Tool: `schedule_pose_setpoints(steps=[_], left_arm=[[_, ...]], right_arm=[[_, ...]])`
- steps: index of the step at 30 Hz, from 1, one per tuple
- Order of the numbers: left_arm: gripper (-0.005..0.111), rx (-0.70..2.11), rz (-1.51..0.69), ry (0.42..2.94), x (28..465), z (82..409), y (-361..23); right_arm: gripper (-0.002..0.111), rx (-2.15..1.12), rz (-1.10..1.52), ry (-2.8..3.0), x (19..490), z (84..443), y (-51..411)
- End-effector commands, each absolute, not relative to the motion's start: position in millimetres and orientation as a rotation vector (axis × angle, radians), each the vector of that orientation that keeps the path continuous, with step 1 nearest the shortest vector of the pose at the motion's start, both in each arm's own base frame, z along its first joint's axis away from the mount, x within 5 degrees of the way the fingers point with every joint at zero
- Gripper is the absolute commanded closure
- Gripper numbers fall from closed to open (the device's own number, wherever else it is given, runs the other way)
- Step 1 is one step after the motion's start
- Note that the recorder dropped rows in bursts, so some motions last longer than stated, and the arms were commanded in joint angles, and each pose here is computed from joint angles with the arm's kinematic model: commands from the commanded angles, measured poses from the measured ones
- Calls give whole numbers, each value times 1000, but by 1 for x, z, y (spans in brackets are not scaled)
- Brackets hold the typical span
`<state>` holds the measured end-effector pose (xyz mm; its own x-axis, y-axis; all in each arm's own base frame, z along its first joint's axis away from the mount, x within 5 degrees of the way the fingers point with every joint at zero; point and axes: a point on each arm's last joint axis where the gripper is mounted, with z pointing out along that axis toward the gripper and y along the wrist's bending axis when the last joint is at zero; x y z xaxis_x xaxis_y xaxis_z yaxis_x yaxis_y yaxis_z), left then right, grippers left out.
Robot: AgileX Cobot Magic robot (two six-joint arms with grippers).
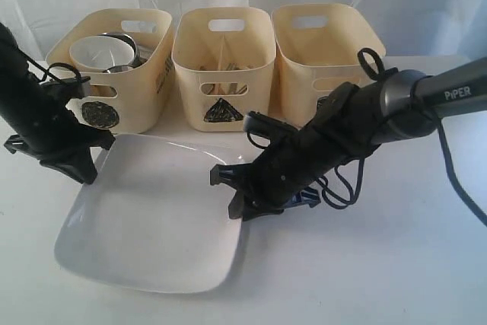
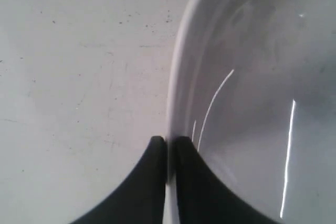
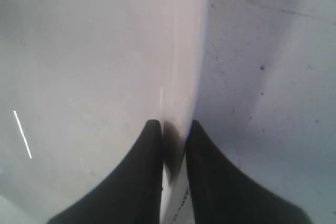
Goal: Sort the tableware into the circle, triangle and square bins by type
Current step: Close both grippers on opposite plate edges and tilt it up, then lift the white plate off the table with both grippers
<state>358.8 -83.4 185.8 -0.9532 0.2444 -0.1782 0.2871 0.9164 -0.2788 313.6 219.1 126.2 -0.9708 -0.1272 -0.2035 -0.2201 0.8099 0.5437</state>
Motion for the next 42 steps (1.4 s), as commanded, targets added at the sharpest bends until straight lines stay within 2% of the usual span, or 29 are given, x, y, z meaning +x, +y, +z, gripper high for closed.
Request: schedule_pose_setpoints(steps=[1, 14, 25, 30, 42], left_arm=[[107, 353, -634, 2935, 352, 193, -100], [107, 359, -663, 2915, 349, 203, -104], [107, 507, -692, 2903, 335, 208, -138], [107, 523, -699, 2903, 334, 209, -142], [107, 545, -736, 2821, 337, 240, -145]], right_arm=[[108, -370, 934, 2800, 311, 140, 230], [108, -388, 945, 2746, 310, 159, 230], [108, -401, 958, 2757, 309, 159, 230], [108, -417, 961, 2730, 308, 167, 230], [108, -450, 965, 2678, 306, 183, 229]])
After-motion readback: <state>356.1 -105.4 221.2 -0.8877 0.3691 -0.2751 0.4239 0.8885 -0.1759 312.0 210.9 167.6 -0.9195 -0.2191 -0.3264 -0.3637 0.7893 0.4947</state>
